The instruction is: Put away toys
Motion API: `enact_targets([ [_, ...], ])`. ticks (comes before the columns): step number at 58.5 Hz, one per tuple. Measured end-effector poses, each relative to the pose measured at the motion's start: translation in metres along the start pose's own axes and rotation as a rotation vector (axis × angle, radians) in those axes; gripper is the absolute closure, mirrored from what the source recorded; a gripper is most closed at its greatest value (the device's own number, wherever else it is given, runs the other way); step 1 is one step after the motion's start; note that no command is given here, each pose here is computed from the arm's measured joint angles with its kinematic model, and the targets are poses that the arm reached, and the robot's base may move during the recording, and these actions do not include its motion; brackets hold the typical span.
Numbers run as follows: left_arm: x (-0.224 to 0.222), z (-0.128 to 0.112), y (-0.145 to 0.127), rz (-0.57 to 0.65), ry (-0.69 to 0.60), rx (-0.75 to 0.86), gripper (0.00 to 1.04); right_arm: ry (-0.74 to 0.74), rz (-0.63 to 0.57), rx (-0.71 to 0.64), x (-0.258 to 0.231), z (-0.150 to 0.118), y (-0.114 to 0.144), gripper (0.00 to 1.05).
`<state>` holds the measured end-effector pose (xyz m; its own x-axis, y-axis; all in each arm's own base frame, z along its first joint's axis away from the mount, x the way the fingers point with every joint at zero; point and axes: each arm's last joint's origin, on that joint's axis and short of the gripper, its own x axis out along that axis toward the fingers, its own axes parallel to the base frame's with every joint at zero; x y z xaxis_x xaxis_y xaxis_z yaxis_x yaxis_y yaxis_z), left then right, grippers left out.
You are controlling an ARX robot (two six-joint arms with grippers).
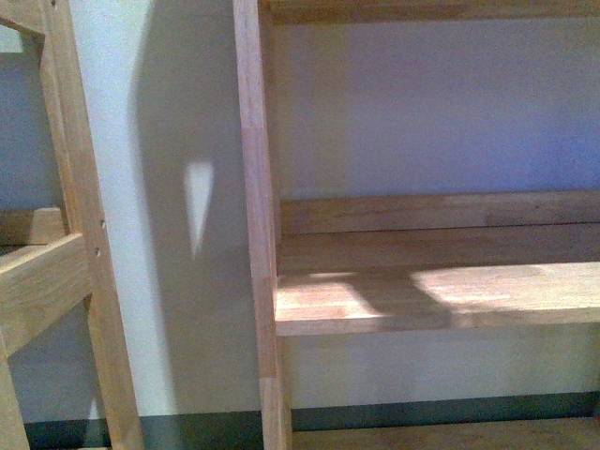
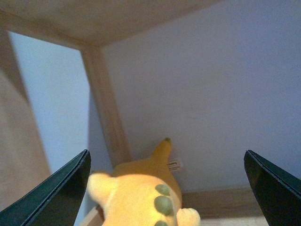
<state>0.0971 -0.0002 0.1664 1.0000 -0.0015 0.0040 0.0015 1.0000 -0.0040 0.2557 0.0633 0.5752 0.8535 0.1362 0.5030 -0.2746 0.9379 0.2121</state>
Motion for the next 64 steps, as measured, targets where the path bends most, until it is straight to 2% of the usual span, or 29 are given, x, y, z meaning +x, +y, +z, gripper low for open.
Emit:
enact_targets([
  [13, 0.000, 0.000, 0.000, 0.000, 0.000, 0.000, 0.06, -0.011, -0.014, -0.086, -0.071, -0.017, 0.010, 0.06],
  [17, 0.000, 0.000, 0.000, 0.000, 0.000, 0.000, 0.06, -0.013, -0.027, -0.114, -0.109, -0.026, 0.011, 0.06],
  [29, 0.000, 0.000, 0.000, 0.000, 0.000, 0.000, 0.06, -0.021, -0.064, -0.173, -0.186, -0.039, 0.000, 0.06],
  [35, 0.000, 0.000, 0.000, 0.000, 0.000, 0.000, 0.06, 0.038, -0.115, -0.212, -0.219, -0.061, -0.017, 0.06],
  [48, 0.000, 0.000, 0.000, 0.000, 0.000, 0.000, 0.06, 0.199, -0.209, -0.254, -0.272, -0.134, -0.054, 0.06],
  [59, 0.000, 0.000, 0.000, 0.000, 0.000, 0.000, 0.06, 0.246, -0.248, -0.257, -0.301, -0.183, -0.066, 0.07],
  [64, 0.000, 0.000, 0.000, 0.000, 0.000, 0.000, 0.06, 0.409, -0.218, -0.277, -0.313, -0.203, -0.069, 0.19],
])
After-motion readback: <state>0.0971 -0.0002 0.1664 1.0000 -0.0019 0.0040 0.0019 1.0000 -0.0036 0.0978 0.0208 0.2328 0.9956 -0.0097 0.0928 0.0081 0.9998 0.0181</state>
